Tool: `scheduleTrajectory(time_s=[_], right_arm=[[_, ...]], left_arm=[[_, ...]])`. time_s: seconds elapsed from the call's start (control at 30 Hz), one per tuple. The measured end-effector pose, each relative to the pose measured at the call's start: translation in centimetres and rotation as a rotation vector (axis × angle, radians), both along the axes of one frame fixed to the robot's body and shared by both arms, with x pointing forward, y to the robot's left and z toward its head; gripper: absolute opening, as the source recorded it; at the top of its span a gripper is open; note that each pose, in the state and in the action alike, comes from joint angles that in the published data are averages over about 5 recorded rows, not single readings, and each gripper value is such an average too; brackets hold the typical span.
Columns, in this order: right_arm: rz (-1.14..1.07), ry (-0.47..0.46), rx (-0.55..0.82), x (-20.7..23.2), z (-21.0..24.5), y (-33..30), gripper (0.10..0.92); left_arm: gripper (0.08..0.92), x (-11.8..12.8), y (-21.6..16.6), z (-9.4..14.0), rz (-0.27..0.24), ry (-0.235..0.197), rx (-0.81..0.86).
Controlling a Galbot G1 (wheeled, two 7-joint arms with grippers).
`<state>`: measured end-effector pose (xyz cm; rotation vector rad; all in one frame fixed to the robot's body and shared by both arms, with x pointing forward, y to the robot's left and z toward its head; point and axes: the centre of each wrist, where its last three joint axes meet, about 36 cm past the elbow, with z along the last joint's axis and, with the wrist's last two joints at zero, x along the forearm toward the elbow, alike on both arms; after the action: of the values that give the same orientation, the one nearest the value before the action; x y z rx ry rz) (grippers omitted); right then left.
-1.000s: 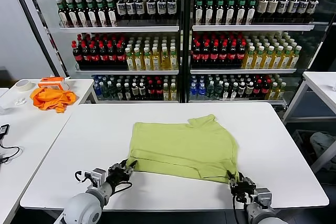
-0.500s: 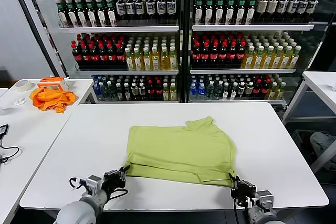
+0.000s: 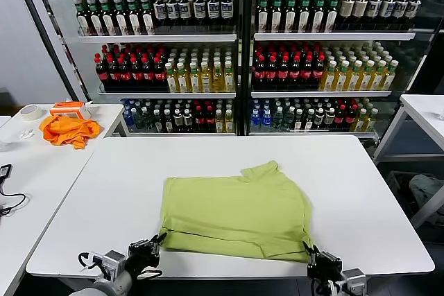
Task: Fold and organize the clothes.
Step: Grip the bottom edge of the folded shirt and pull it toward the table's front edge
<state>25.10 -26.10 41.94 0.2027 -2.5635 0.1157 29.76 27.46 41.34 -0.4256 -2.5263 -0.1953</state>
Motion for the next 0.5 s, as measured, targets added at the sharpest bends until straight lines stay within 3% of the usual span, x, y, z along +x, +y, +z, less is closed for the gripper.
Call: scheduleTrajectory(time_s=[0.13, 0.3, 0.5], right_arm=[[-0.005, 0.014, -0.005, -0.9, 0.0, 0.4, 0.170], [-0.014, 0.005, -0.012, -1.6, 0.5, 0.7, 0.306], [-0.013, -0.032, -0.017, -1.7, 2.0, 0.7, 0.479]], left_arm=[[0.129, -0.4, -0.1, -0.1, 0.003, 0.006, 0.020], [0.272, -0.8, -0.1, 0.3, 0.006, 0.009, 0.043], [0.445, -0.9, -0.3, 1.8, 0.005, -0.022, 0.054]])
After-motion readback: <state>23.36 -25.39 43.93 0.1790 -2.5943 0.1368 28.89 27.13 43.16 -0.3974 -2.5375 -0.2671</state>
